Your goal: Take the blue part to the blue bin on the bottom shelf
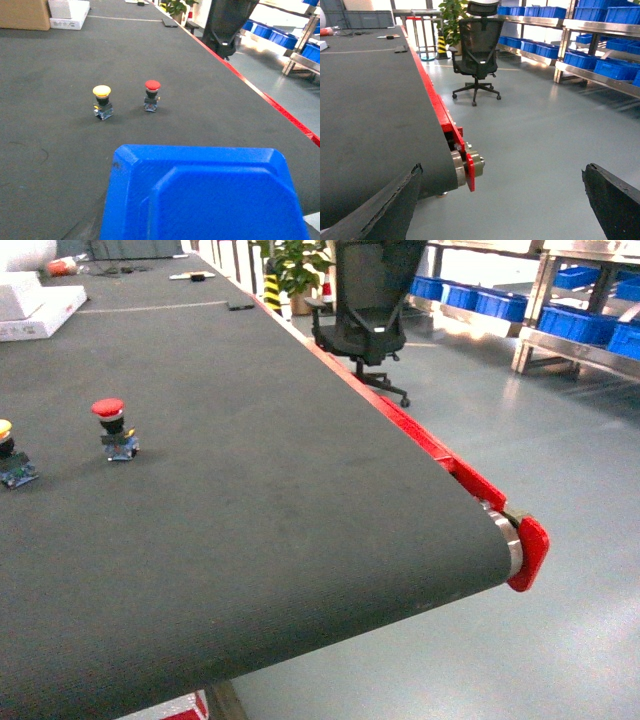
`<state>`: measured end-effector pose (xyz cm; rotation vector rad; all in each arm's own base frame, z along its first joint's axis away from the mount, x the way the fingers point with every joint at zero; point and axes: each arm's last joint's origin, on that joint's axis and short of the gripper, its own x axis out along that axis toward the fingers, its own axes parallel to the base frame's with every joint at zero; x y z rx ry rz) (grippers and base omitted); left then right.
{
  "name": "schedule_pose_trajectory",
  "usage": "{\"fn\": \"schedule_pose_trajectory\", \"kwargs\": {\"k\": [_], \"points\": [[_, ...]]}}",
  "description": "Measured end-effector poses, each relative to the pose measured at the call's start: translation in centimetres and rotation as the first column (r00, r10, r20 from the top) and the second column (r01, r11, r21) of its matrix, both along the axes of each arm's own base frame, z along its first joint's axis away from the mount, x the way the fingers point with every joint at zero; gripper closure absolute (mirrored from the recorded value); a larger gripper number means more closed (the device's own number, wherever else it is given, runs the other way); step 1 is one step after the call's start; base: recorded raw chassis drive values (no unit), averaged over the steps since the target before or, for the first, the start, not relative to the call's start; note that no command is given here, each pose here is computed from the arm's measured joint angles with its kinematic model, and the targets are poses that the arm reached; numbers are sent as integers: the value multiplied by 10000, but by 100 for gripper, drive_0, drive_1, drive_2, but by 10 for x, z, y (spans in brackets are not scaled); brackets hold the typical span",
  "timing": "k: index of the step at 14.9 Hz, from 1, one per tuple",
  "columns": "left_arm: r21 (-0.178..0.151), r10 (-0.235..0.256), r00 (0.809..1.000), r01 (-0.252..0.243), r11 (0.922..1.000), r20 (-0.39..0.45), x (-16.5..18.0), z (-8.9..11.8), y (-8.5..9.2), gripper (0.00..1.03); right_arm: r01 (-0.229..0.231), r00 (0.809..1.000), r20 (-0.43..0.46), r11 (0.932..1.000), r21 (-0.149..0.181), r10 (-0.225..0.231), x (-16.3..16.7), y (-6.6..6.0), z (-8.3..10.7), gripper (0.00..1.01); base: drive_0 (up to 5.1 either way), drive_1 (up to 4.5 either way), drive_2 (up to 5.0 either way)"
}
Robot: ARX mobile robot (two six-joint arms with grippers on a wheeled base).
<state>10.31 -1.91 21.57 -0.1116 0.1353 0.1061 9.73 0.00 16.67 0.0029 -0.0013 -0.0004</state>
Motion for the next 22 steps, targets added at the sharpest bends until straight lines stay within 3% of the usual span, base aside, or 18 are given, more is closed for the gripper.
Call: {"fn": "schedule_pose_trajectory", "kwargs": {"k": [22], "points": [[4, -1, 10000, 1, 10000, 0, 0, 0, 0, 59, -4, 10000, 0, 10000, 0, 4, 0, 0, 0, 3, -156, -156, -156]]}}
